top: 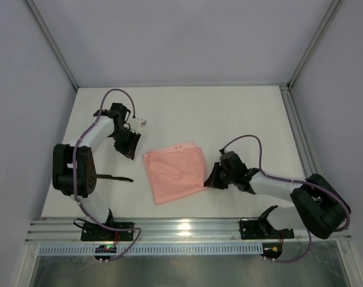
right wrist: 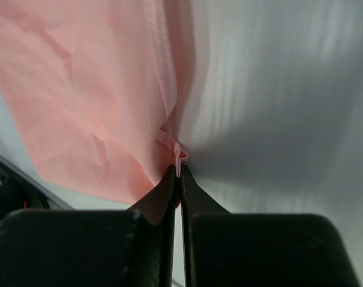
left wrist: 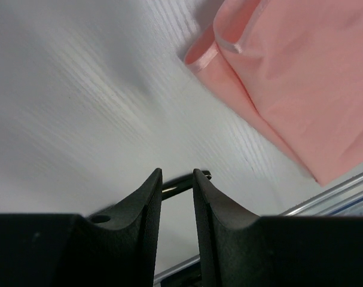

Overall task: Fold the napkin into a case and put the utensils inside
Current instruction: Move the square-folded napkin to the center of the board.

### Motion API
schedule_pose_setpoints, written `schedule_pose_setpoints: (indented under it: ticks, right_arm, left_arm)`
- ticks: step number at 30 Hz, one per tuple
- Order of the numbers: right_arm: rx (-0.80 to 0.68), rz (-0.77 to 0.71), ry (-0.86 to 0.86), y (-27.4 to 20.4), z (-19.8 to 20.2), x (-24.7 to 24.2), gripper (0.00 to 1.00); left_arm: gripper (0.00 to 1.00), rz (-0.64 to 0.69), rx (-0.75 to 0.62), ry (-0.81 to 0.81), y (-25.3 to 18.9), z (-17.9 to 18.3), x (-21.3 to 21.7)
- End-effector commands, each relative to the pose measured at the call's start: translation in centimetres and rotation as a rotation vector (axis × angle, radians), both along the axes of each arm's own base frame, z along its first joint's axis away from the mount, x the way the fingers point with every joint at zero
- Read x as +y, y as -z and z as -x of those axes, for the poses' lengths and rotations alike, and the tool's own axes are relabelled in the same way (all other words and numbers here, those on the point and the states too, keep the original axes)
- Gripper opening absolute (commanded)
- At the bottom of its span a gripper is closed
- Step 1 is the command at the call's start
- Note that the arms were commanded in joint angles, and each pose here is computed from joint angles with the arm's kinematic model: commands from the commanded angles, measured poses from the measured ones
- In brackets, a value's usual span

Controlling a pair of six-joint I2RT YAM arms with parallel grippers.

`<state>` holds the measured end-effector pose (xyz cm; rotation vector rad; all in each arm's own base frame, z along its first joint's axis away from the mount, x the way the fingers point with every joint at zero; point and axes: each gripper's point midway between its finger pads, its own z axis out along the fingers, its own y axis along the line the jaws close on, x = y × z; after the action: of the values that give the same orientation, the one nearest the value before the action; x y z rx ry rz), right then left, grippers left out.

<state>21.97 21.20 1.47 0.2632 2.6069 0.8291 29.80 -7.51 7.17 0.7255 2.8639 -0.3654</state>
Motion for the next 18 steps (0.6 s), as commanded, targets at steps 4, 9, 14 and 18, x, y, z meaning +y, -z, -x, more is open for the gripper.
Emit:
schedule_pose_setpoints:
  ticks: [4, 9, 14, 18]
  right_arm:
    - [0.062, 0.064, -0.011, 1.2, 8.6, 0.1, 0.04]
    - [0.098, 0.062, -0.103, 0.9, 11.3, 0.6, 0.39]
    - [-0.007, 0.232, -0.168, -2.7, 10.0, -1.6, 0.74]
    - [-0.120, 0.316, -0.258, -7.8, 8.0, -1.8, 0.84]
  left_arm:
    - [0.29, 0.050, 0.035, 0.043, -1.5, 2.6, -0.3]
    - [0.29, 0.030, 0.070, 0.051, -1.5, 3.8, 0.1]
    - [0.29, -0.003, 0.080, 0.042, -1.2, 5.2, 0.9]
    - [0.30, -0.018, 0.072, 0.041, -1.3, 6.4, 1.3]
